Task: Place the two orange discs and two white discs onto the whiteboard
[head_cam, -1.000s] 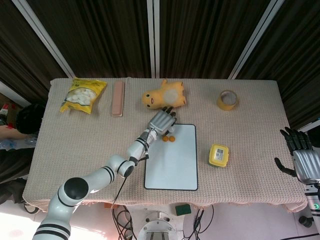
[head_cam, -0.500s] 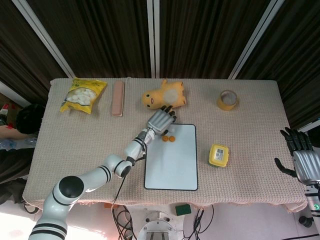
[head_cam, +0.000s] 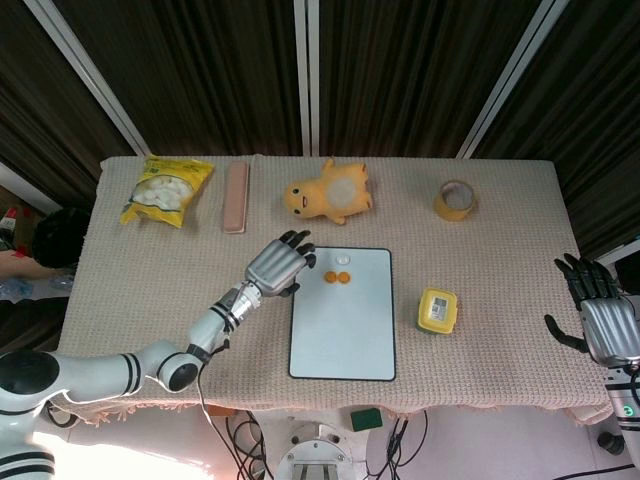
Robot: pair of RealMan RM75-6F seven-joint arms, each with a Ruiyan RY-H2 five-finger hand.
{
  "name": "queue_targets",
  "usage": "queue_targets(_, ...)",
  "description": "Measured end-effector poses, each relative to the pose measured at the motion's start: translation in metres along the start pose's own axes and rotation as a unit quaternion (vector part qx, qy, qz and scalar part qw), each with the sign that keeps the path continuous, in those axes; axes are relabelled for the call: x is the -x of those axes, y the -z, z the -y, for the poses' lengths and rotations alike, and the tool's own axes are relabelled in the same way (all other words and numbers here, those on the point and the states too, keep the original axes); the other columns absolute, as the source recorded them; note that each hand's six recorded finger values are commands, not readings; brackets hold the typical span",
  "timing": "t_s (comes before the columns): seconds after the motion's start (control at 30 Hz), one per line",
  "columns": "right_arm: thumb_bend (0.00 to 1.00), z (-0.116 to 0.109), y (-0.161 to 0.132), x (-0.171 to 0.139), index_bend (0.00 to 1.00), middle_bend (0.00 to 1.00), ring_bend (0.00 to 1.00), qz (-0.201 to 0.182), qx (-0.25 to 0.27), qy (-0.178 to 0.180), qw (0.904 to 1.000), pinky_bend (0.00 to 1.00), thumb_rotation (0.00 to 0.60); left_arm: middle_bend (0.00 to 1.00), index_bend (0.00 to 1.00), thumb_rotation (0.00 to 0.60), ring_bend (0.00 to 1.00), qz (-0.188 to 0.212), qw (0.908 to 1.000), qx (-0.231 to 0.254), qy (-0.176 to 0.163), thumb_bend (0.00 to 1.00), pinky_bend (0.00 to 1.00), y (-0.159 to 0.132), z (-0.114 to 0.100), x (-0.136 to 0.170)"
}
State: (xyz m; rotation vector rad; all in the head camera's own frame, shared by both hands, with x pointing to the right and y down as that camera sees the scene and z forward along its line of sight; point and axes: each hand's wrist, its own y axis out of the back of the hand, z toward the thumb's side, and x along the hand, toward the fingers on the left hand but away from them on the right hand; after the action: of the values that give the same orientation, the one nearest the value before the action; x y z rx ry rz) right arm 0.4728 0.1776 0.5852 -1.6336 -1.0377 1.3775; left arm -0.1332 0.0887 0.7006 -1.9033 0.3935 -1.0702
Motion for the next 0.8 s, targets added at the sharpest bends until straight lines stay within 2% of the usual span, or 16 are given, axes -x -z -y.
queue_targets(0.17,0.33,0.002,-0.001,0.002,0.0,0.0,0.0,-0.002,0.0,-0.004,1.0,0.0,0.6,0.24,0.39,0.6,0.07,-0.06,0.9978,-0.012,0.027,0.26,0.16,0.042,0.021,0.074)
queue_targets(0.3,0.33,0.004,-0.002,0.006,0.0,0.0,0.0,-0.005,0.0,-0.007,1.0,0.0,0.6,0.24,0.4,0.6,0.07,-0.086,0.9961,-0.01,0.016,0.26,0.16,0.055,0.031,0.109)
queue_targets(0.43,0.33,0.005,-0.004,0.006,0.0,0.0,0.0,-0.01,0.001,-0.009,0.9999,0.0,0.6,0.24,0.4,0.6,0.07,-0.092,0.9955,0.008,0.019,0.26,0.16,0.056,0.05,0.142)
queue_targets(0.63,0.33,0.002,-0.004,0.007,0.0,0.0,0.0,-0.011,-0.001,-0.008,0.9999,0.0,0.6,0.23,0.4,0.599,0.07,-0.095,0.9948,0.023,0.026,0.26,0.16,0.051,0.071,0.173)
queue_targets(0.8,0.33,0.0,-0.005,0.007,0.0,0.0,0.0,-0.011,-0.002,-0.006,0.9999,0.0,0.6,0.22,0.39,0.594,0.07,-0.094,0.9943,0.043,0.027,0.26,0.16,0.044,0.077,0.189)
